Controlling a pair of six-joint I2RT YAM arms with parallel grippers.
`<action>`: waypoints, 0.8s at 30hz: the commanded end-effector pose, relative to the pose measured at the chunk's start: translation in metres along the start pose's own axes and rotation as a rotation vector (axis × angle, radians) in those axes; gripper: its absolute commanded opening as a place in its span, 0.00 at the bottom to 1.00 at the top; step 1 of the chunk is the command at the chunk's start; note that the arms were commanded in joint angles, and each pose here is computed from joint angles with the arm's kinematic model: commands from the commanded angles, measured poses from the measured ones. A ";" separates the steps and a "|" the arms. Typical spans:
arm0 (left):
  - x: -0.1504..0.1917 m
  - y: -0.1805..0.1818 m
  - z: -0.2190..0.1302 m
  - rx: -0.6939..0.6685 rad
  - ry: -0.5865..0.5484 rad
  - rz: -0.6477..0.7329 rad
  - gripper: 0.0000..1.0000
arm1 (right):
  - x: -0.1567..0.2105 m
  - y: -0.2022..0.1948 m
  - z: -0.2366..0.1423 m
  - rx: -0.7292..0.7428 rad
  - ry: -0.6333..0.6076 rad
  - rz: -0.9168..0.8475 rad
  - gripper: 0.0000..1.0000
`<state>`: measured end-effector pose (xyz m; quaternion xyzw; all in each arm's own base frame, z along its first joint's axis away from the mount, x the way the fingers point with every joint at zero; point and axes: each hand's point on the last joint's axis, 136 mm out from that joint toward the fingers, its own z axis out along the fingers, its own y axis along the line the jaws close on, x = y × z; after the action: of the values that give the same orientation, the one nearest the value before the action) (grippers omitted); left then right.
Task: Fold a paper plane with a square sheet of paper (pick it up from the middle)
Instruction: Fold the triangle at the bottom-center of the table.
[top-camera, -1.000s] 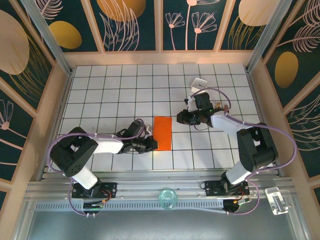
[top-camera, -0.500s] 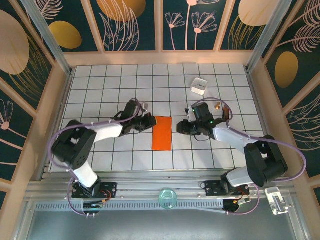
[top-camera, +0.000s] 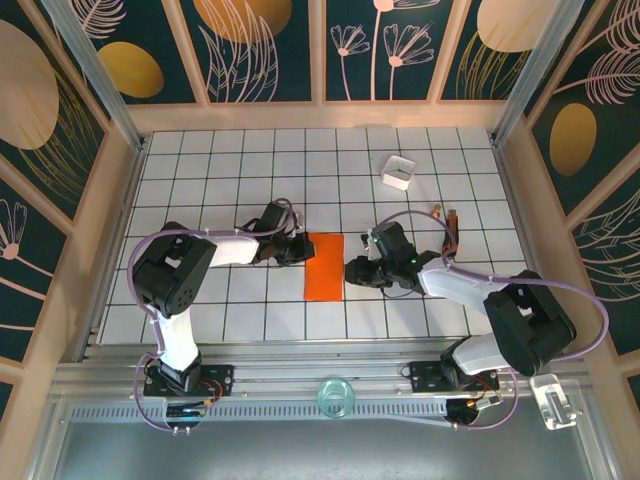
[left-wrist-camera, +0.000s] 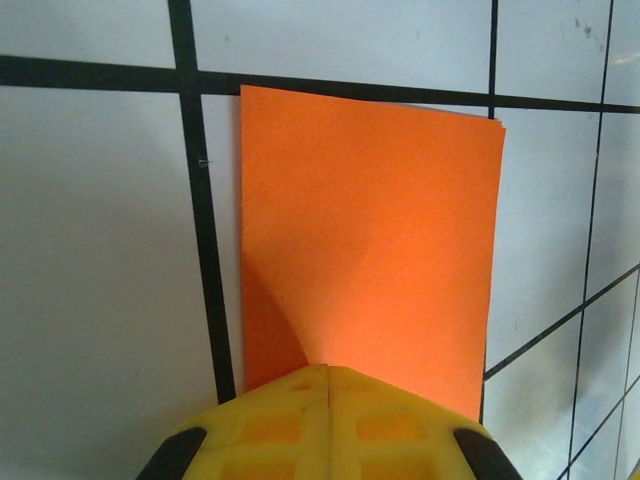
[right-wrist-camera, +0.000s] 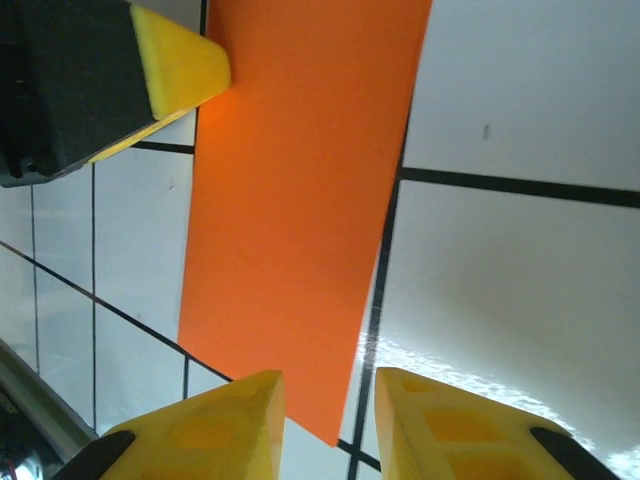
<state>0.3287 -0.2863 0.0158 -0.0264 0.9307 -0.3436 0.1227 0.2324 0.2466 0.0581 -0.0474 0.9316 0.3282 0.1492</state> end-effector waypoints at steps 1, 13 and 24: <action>0.011 0.018 0.006 -0.034 0.037 -0.012 0.00 | 0.005 0.012 0.005 -0.045 -0.004 0.019 0.30; 0.039 0.050 0.013 -0.082 0.081 -0.048 0.00 | 0.034 0.011 0.016 -0.066 0.038 0.138 0.32; 0.045 0.053 0.013 -0.086 0.092 -0.047 0.00 | 0.049 0.008 0.025 -0.072 0.072 0.189 0.33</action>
<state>0.3259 -0.2861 0.0123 -0.0169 0.9172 -0.3733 0.1378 0.1913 0.2651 0.0305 0.0166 0.9265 0.3663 0.0846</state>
